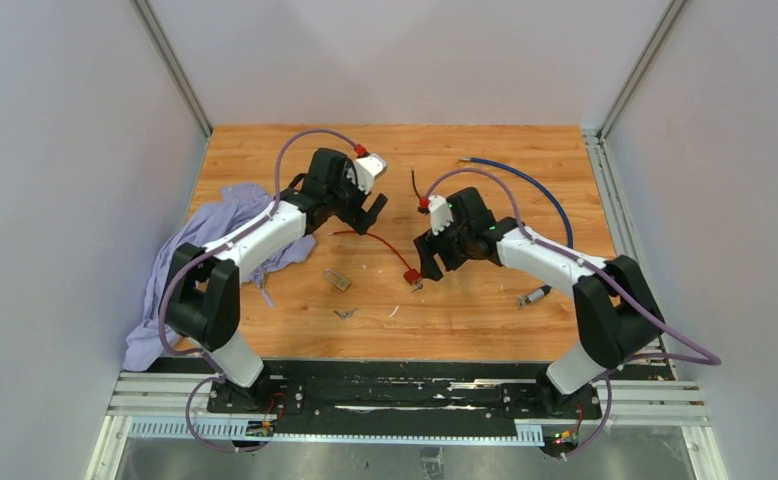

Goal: Lock with the key
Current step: Move the lock to the center of the board, then pick up the lock from the center of the board.

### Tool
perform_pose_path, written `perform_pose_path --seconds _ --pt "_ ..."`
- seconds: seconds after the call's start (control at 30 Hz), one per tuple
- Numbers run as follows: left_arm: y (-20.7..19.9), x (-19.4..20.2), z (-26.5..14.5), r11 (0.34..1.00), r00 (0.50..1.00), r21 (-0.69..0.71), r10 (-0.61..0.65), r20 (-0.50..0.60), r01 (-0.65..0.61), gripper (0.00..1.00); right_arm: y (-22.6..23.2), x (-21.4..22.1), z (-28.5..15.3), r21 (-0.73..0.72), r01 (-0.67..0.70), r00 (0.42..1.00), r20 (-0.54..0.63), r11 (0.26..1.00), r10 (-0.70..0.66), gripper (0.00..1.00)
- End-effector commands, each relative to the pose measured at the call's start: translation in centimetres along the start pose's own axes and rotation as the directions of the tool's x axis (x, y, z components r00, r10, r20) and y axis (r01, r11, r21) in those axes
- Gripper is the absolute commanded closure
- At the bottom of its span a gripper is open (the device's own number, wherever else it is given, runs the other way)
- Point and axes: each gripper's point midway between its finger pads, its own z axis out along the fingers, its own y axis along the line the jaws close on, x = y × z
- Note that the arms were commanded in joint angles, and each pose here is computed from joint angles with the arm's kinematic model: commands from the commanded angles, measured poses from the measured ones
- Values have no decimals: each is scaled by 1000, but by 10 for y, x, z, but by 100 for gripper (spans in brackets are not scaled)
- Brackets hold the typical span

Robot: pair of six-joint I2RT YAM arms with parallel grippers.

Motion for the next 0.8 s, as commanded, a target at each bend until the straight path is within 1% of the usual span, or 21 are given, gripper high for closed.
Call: perform_pose_path --seconds 0.0,0.13,0.3,0.4,0.53,0.77 --pt "39 -17 -24 984 998 -177 15 59 -5 2 21 1 22 -28 -20 999 -50 999 19 26" --pt "54 -18 -37 974 998 -226 18 68 -2 2 35 3 37 -73 -46 995 -87 996 39 26" --pt "60 -16 -48 969 997 -248 16 80 4 2 44 0 48 -95 -53 993 -107 994 42 29" --pt "60 -13 -51 968 996 -252 16 83 6 2 46 2 54 -90 -46 992 -124 995 35 31" --pt "61 -13 -55 967 996 -256 15 90 8 2 49 3 59 -90 -44 990 -140 995 31 40" --pt "59 -12 -57 967 995 -255 11 100 15 2 39 7 63 -31 -34 988 -155 999 29 41"
